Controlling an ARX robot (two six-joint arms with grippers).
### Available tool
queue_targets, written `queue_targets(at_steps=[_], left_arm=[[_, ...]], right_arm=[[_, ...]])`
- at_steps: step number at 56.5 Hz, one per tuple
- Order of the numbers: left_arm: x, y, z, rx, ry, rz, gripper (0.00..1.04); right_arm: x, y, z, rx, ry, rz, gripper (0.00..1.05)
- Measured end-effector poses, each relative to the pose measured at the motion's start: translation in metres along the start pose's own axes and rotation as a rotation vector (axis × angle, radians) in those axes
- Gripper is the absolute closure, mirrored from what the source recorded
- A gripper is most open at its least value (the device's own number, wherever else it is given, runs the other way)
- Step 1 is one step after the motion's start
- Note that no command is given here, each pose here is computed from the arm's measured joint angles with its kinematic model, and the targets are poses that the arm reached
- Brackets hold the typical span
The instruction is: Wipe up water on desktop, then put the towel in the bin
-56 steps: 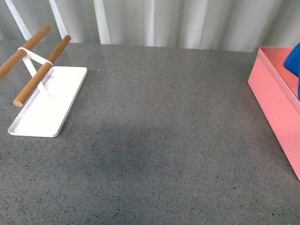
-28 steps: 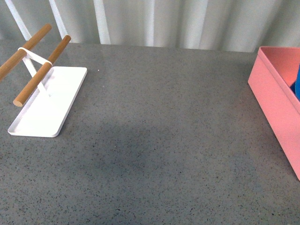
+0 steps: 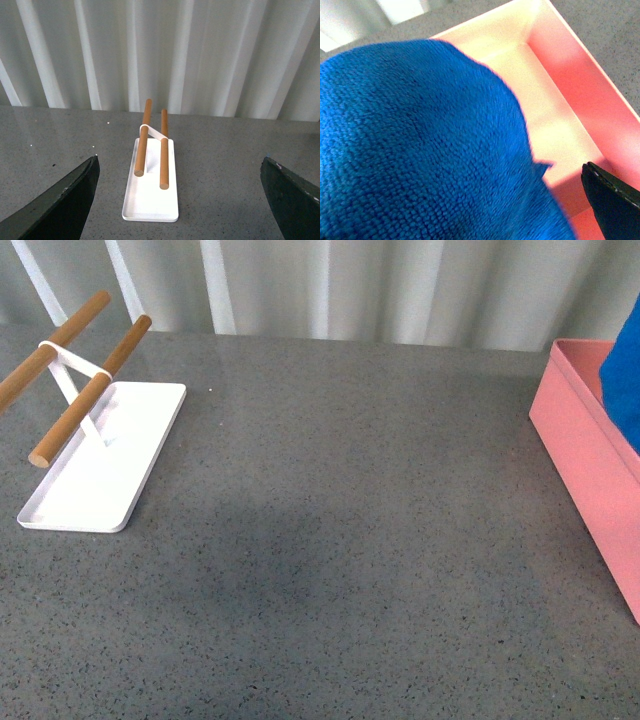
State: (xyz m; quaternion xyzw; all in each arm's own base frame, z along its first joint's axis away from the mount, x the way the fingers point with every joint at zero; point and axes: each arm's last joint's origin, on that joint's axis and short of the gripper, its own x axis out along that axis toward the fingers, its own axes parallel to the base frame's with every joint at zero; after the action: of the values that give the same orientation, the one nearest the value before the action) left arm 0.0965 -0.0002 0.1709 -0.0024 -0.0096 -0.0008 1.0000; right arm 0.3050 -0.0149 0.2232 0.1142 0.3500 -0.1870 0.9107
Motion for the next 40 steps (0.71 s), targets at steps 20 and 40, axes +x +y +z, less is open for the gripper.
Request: queue_targets(at_steps=[20, 40], left_arm=[[0.0, 0.0, 0.0, 0.0, 0.0, 0.0, 0.07], [0.0, 0.0, 0.0, 0.0, 0.0, 0.0, 0.07]], right_arm=[[-0.004, -0.02, 0.024, 0.336, 0.043, 0.012, 0.07], [-0.003, -0.021, 0.038, 0.455, 0.081, 0.212, 0.07]])
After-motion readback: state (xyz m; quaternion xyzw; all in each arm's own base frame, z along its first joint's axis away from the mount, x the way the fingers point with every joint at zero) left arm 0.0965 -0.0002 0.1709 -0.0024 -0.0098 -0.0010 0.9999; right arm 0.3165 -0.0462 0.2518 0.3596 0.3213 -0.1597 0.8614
